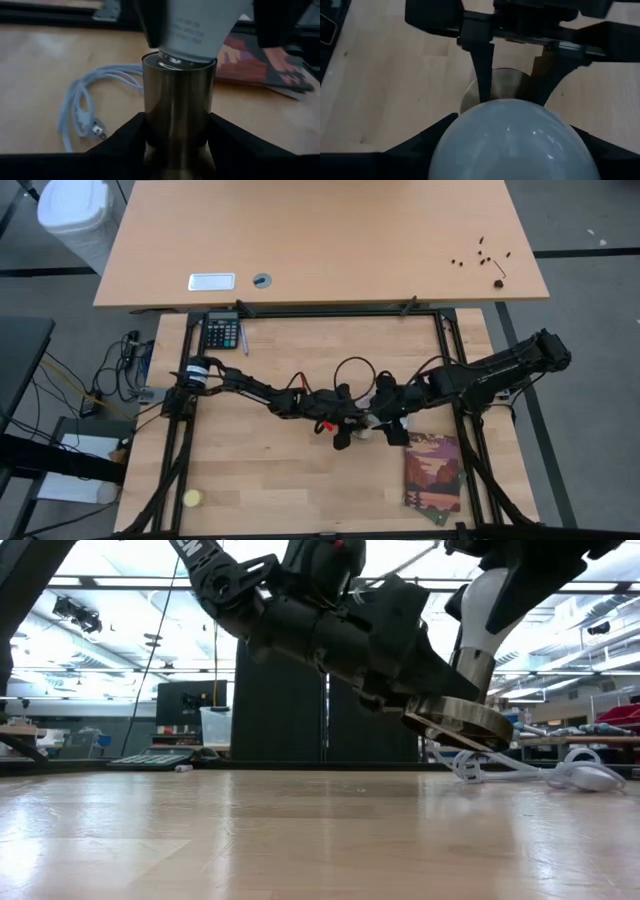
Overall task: Screw lightbulb
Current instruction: Insert the lightbulb into the lamp socket
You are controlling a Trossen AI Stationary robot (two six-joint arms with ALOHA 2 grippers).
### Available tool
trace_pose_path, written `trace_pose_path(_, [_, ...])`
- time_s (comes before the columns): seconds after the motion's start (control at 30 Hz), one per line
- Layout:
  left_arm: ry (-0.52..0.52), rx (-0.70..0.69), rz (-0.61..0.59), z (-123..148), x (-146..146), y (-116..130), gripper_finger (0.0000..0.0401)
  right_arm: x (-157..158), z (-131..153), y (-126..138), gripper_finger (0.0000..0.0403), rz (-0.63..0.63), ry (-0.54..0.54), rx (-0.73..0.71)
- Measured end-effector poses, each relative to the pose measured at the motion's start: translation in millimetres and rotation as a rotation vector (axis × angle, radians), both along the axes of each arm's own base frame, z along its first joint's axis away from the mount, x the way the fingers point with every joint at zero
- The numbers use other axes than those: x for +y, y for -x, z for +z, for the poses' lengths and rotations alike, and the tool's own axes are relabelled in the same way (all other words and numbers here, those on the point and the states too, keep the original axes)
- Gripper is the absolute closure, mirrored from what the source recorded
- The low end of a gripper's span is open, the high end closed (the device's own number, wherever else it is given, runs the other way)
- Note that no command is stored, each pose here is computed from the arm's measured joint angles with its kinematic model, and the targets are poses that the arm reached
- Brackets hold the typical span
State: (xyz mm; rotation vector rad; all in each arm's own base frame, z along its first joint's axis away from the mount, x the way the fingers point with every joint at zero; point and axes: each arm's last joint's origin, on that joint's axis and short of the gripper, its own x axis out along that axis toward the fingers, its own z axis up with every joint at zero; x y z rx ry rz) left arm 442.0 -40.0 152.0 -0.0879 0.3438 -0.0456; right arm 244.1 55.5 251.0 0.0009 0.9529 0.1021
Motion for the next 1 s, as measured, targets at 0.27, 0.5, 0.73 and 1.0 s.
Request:
trace_pose_path(0.27, [-0.008, -0.063, 0.060, -11.6, -1.5, -1.7, 0.0213, -10.9, 0.6, -2.8, 0.0125, -0.029, 0.009, -0.010])
trace_pose_path(0.5, [-0.037, -0.071, 0.107, -12.0, -6.6, -1.4, 0.0213, -18.4, -0.3, -2.5, 0.0135, -0.052, -0.003, 0.013])
trace_pose_path(0.73, [-0.074, -0.070, 0.130, -12.2, -13.7, -0.2, 0.0213, -22.7, -0.7, -2.2, 0.0129, -0.130, -0.050, 0.030])
trace_pose_path(1.0, [-0.090, -0.074, 0.145, -11.9, -21.9, 1.0, 0.0213, -25.0, 0.2, -3.9, 0.0129, -0.296, -0.063, 0.000])
